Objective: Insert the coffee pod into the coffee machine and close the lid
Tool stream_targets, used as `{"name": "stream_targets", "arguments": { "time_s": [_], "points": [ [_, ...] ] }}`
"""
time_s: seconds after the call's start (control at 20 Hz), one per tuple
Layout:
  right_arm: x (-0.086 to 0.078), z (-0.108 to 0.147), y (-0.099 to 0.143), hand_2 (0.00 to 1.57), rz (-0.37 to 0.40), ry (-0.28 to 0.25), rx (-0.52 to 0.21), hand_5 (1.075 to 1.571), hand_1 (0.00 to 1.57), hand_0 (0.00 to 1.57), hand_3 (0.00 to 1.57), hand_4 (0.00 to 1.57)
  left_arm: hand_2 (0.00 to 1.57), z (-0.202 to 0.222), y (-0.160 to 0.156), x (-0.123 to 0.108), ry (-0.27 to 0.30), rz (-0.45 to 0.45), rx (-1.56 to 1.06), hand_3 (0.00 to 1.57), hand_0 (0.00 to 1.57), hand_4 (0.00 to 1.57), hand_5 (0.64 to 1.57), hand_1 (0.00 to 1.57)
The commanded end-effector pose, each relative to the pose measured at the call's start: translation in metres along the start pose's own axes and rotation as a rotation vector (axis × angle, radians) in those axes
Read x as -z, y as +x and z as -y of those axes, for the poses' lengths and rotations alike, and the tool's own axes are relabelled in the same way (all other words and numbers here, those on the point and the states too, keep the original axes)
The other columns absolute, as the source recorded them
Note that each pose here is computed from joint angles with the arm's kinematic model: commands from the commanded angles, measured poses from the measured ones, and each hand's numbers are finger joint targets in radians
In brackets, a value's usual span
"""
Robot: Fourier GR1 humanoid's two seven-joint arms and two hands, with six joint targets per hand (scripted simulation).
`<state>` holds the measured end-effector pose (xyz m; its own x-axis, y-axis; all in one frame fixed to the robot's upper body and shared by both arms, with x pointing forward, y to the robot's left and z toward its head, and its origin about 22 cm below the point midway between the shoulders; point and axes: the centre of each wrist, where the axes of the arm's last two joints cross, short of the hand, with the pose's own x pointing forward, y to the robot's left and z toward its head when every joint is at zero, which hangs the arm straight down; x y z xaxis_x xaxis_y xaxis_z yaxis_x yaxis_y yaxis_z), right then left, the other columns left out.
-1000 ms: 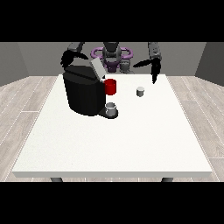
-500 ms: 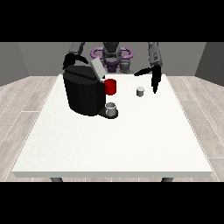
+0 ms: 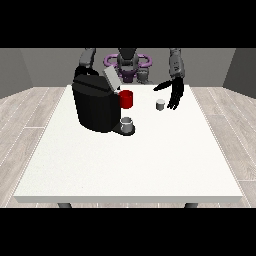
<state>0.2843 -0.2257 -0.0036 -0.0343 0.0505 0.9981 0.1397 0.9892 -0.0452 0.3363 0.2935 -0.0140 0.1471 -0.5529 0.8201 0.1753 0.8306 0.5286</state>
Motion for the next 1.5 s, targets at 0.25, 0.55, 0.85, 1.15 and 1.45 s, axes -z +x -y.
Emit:
{"name": "stream_targets", "arguments": {
  "time_s": [0.25,0.55,0.85,1.15,1.45],
  "points": [
    [0.001,0.002,0.005,0.0,-0.026,0.005,-0.013,1.571,0.0,0.0,0.0,0.43,0.76,-0.005,-0.029,0.0,-0.014,-0.078,0.146,0.49,0.63,0.0,1.571,0.63],
    [0.005,0.005,-0.001,0.0,-0.049,0.008,-0.011,1.571,0.0,0.0,0.0,0.45,0.75,0.003,-0.024,0.006,-0.008,-0.076,0.278,0.48,0.61,0.0,1.571,0.61],
    [0.006,-0.023,0.009,0.0,0.01,0.024,0.001,1.571,0.0,0.0,0.0,0.49,0.85,0.009,-0.007,0.024,0.125,0.031,0.293,0.65,0.69,0.29,1.571,0.69],
    [0.014,-0.007,0.018,0.0,0.015,0.02,0.019,1.571,0.0,0.0,0.0,0.49,1.09,0.011,-0.024,0.02,0.137,0.047,0.368,0.86,0.97,0.32,1.571,0.97],
    [0.007,0.013,0.002,0.0,-0.035,0.013,0.035,1.571,0.0,0.0,0.0,0.49,1.17,-0.005,-0.016,0.026,0.094,-0.031,0.45,0.97,1.11,0.28,1.571,1.11]
  ]
}}
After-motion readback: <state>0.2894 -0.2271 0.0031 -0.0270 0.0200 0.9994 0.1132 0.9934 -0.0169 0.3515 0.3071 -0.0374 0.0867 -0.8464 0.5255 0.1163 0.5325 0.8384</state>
